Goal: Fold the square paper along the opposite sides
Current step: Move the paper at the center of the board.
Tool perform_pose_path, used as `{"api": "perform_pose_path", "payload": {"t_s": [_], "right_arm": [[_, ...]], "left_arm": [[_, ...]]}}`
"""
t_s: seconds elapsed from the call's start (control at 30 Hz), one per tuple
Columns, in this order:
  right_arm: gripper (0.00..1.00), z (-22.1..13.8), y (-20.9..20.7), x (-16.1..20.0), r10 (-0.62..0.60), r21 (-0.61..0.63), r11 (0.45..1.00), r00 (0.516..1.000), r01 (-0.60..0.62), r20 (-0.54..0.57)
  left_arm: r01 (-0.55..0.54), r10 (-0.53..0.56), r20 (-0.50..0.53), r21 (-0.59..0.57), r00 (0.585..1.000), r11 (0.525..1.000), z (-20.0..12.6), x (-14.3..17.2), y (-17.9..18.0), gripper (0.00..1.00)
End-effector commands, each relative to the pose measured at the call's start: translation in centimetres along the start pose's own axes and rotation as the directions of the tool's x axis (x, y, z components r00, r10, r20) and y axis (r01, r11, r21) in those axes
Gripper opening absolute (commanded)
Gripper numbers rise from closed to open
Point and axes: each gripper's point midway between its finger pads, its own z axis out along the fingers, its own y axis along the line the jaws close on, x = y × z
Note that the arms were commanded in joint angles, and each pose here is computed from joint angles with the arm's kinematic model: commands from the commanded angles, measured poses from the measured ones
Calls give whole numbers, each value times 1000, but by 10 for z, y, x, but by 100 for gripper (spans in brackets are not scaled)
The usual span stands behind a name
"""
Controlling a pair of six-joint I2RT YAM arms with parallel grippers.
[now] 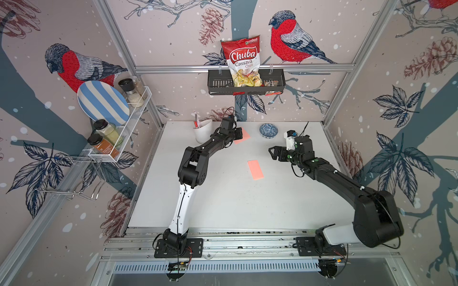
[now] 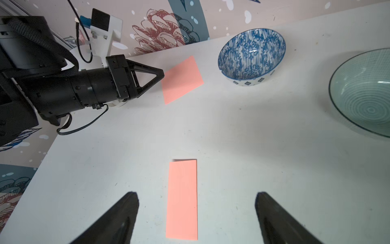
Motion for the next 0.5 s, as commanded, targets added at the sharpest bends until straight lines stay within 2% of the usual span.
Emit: {"api": "perform_pose_path", "payload": {"t_s": [0.0, 0.1, 0.23, 0.4, 0.47], "right_arm": [[90, 14, 1, 7, 10, -3, 1000, 999, -10, -41], [89, 27, 1, 15, 19, -14, 1000, 997, -20, -76], [88, 39, 2, 23, 27, -25, 999, 993, -30, -112], [87, 46, 5, 28, 33, -36, 999, 990, -38, -137], [87, 46, 7, 28, 32, -44, 998, 990, -39, -137]], "left_arm": [[153, -151, -30, 110, 988, 982, 13, 2, 9, 0], [224, -223, -19, 139, 975, 965, 21, 0, 24, 0], [266, -267, -8, 114, 964, 957, 27, 1, 36, 0], [317, -316, -54, 10, 947, 948, 36, 15, 54, 0], [316, -321, -74, -66, 944, 946, 36, 25, 64, 0]]}}
